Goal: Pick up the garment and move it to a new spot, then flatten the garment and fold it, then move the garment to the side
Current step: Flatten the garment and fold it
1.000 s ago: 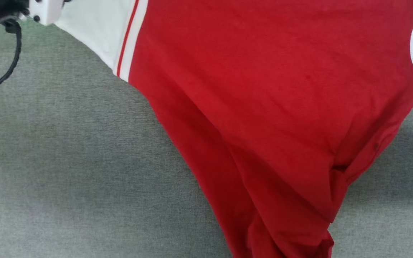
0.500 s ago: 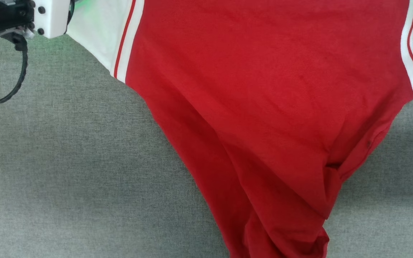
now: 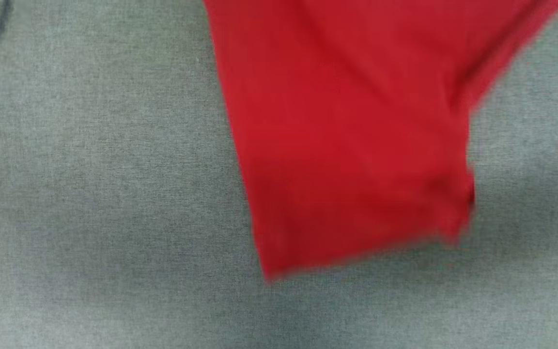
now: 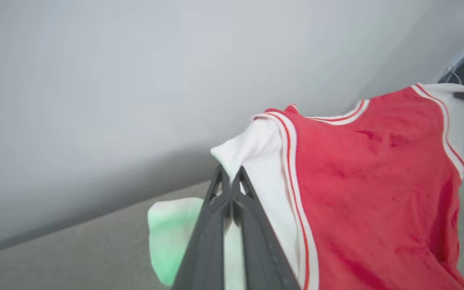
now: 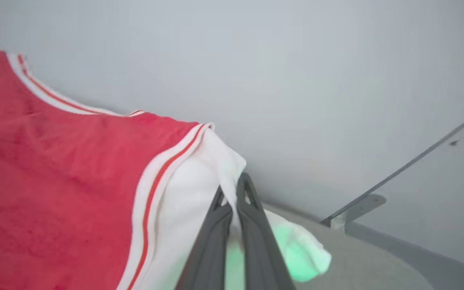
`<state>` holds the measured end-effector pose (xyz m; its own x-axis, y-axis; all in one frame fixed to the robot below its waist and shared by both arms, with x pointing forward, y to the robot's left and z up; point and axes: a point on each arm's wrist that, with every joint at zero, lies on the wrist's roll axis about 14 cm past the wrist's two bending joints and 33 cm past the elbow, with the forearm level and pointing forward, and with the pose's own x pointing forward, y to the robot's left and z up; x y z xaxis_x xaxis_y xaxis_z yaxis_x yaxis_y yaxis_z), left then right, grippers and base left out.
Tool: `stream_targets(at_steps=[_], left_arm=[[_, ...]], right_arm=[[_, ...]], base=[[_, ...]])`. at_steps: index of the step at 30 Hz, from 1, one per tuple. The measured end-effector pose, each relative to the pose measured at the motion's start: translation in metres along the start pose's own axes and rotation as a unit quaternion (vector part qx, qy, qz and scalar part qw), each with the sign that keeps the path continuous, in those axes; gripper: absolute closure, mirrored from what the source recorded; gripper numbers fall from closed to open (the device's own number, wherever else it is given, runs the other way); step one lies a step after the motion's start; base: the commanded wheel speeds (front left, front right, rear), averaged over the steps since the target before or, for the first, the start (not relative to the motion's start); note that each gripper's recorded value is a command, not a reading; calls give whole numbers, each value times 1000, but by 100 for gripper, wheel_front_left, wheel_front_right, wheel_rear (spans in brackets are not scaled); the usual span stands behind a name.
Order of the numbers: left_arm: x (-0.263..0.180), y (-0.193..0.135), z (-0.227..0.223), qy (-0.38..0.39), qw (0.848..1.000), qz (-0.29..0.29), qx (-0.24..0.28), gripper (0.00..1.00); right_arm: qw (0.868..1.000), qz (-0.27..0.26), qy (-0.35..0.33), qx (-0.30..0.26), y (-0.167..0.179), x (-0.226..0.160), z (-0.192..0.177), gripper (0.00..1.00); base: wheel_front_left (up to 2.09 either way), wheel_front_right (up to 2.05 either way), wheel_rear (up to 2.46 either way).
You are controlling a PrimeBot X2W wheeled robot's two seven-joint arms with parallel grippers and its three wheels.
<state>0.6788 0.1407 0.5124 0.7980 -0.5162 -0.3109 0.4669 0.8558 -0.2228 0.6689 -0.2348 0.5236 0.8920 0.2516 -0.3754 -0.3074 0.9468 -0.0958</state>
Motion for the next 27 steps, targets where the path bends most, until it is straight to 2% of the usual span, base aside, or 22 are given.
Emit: stream_targets(at_steps=[2, 5, 6, 9, 10, 12, 14, 17, 19, 22, 27], left_arm=[[1, 4, 36, -61, 998, 13, 5, 100], [0, 3, 94, -156, 988, 22, 7, 100], [-3, 1, 115, -192, 981, 26, 16, 100], [-19, -3, 177, -298, 954, 32, 2, 100], [-19, -3, 177, -298, 954, 32, 2, 100], [-30, -11, 207, -346, 938, 25, -15, 100], [-35, -20, 219, -362, 932, 15, -25, 100], [-33, -28, 211, -344, 939, 3, -30, 100], [-28, -33, 190, -319, 946, -13, -54, 100], [-24, -40, 144, -277, 957, -35, -74, 100], [-41, -54, 59, -224, 959, -71, -157, 100]], right_arm=[[998, -29, -57, 16, -16, -2, 38, 100], [984, -81, -157, 37, -45, -13, 99, 100], [976, -95, -192, 39, -52, -18, 120, 100], [952, -133, -271, 47, -70, -36, 169, 100], [952, -133, -271, 47, -70, -36, 169, 100], [941, -147, -300, 51, -75, -45, 189, 100], [938, -152, -307, 50, -74, -47, 196, 100], [944, -153, -289, 46, -71, -42, 187, 100], [952, -150, -264, 40, -68, -35, 168, 100], [966, -139, -213, 37, -61, -24, 122, 100], [984, -101, -140, 54, -39, -25, 36, 100]], base=[[0, 0, 0], [0, 0, 0], [0, 0, 0], [0, 0, 0], [0, 0, 0], [0, 0, 0], [0, 0, 0], [0, 0, 0], [0, 0, 0], [0, 0, 0], [0, 0, 0]])
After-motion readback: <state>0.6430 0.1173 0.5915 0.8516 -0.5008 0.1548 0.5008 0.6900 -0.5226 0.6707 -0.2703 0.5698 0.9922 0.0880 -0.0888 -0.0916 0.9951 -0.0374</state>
